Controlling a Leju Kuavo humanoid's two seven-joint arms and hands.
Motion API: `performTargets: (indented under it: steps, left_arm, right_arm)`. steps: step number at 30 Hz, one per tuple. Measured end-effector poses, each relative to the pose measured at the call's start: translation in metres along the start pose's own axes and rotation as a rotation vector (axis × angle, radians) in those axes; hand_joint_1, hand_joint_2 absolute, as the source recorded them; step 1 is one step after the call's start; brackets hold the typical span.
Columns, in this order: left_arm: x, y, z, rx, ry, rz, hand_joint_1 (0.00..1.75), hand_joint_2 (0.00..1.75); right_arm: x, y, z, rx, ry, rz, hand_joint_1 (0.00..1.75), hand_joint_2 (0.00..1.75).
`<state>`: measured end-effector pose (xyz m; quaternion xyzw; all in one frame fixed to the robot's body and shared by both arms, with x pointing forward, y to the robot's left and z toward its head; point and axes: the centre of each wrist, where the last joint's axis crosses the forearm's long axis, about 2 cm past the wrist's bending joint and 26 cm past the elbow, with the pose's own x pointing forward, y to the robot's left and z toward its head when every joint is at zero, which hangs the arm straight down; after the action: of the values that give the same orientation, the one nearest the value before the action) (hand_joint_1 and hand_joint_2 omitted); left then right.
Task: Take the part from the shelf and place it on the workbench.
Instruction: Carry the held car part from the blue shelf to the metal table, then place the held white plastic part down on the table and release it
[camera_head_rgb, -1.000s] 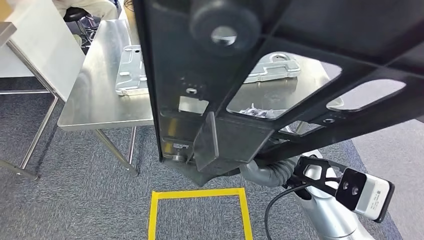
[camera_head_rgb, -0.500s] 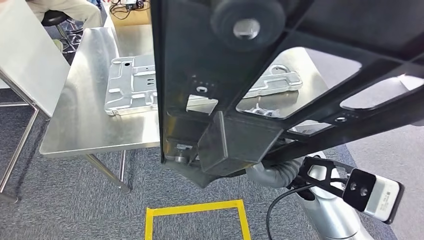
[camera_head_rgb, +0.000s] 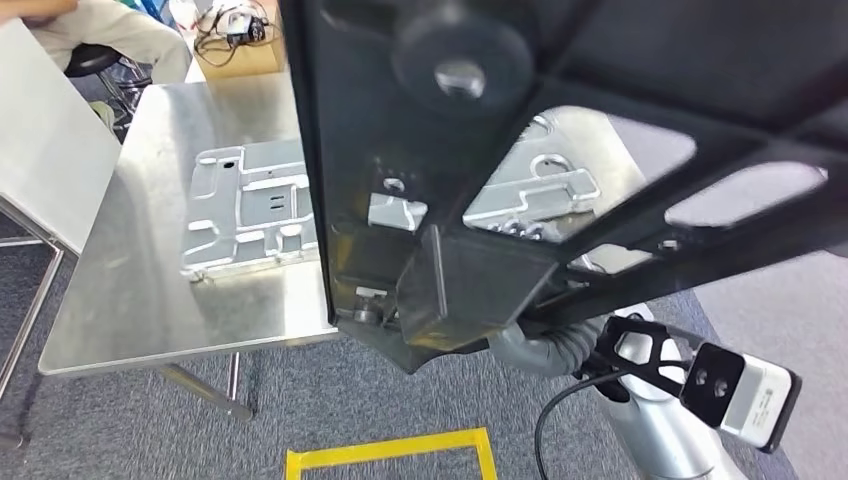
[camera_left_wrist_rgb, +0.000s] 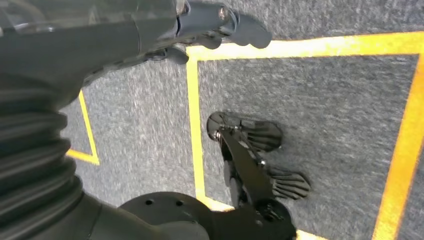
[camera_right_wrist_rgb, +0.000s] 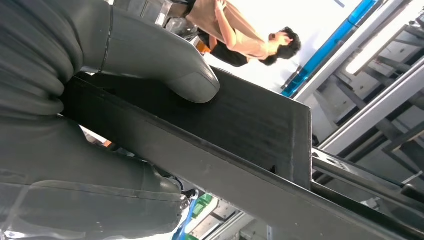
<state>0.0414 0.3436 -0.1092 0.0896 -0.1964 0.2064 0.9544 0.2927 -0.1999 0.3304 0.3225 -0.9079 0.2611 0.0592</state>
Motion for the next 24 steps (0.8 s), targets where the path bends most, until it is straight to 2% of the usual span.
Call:
performTargets:
  steps: [10,18,21,24]
  left_arm:
    - [-0.004,0.003,0.001,0.014,0.014,0.003,0.0,1.75]
    - [-0.002,0.002,0.0,0.022,0.006,0.006,0.0,1.75]
    - [-0.003,0.002,0.001,0.025,0.007,0.009,0.0,1.75]
    - [-0.004,0.0,0.001,0.022,0.003,0.017,0.0,1.75]
  right_arm:
    - [-0.002,-0.001,0.001,-0.015,0.042,0.014,1.75,1.75]
    - [0.001,-0.005,0.006,-0.035,0.089,0.113,1.75,1.75]
    - [0.005,-0.005,0.011,-0.039,0.121,0.188,1.75,1.75]
    - [0.008,-0.007,0.014,-0.027,0.19,0.398,1.75,1.75]
